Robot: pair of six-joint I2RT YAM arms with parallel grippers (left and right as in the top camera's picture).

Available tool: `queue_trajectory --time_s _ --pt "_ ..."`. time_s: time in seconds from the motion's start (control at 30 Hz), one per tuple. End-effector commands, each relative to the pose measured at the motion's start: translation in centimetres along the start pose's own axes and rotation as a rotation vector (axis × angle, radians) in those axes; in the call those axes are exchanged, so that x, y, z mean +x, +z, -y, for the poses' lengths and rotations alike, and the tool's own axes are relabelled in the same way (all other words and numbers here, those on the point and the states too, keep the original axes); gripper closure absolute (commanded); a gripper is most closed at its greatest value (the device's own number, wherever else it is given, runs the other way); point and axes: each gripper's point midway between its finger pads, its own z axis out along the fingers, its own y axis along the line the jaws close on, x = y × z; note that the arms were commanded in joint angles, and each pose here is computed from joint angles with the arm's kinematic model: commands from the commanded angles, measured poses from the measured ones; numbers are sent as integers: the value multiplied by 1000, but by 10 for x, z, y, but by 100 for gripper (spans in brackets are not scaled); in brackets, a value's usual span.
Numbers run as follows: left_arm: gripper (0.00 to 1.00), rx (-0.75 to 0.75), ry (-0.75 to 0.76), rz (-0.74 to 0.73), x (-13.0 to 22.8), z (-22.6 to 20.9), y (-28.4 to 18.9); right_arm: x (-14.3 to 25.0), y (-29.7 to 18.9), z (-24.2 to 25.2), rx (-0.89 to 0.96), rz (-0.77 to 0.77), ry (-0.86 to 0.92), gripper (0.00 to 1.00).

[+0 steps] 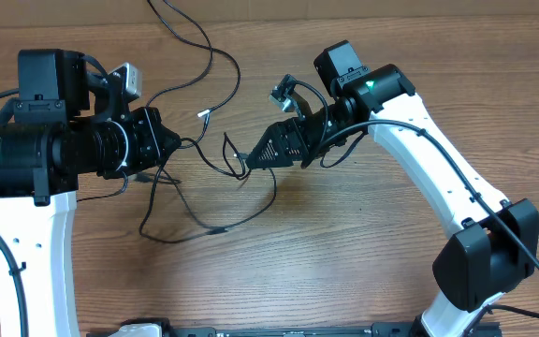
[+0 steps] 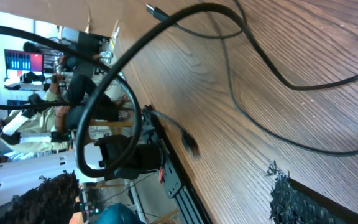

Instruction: Untangle cables

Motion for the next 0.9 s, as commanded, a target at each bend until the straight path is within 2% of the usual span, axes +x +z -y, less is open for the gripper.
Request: queue_trajectory --time_s 0.0,0.43,0.73,0.8,0.87 --pt "96 30 17 9 0 9 -4 1 1 -5 -36 -2 -20 0" --pt "96 68 98 -35 13 32 6 0 17 -27 -98 -18 -92 0" --pt "96 67 113 -41 15 33 6 -6 21 -13 -1 -2 22 0" --pt "96 66 115 -40 15 33 6 -6 21 -13 -1 -3 23 4" --pt "96 66 115 -40 15 33 6 -6 21 -12 0 -3 30 18"
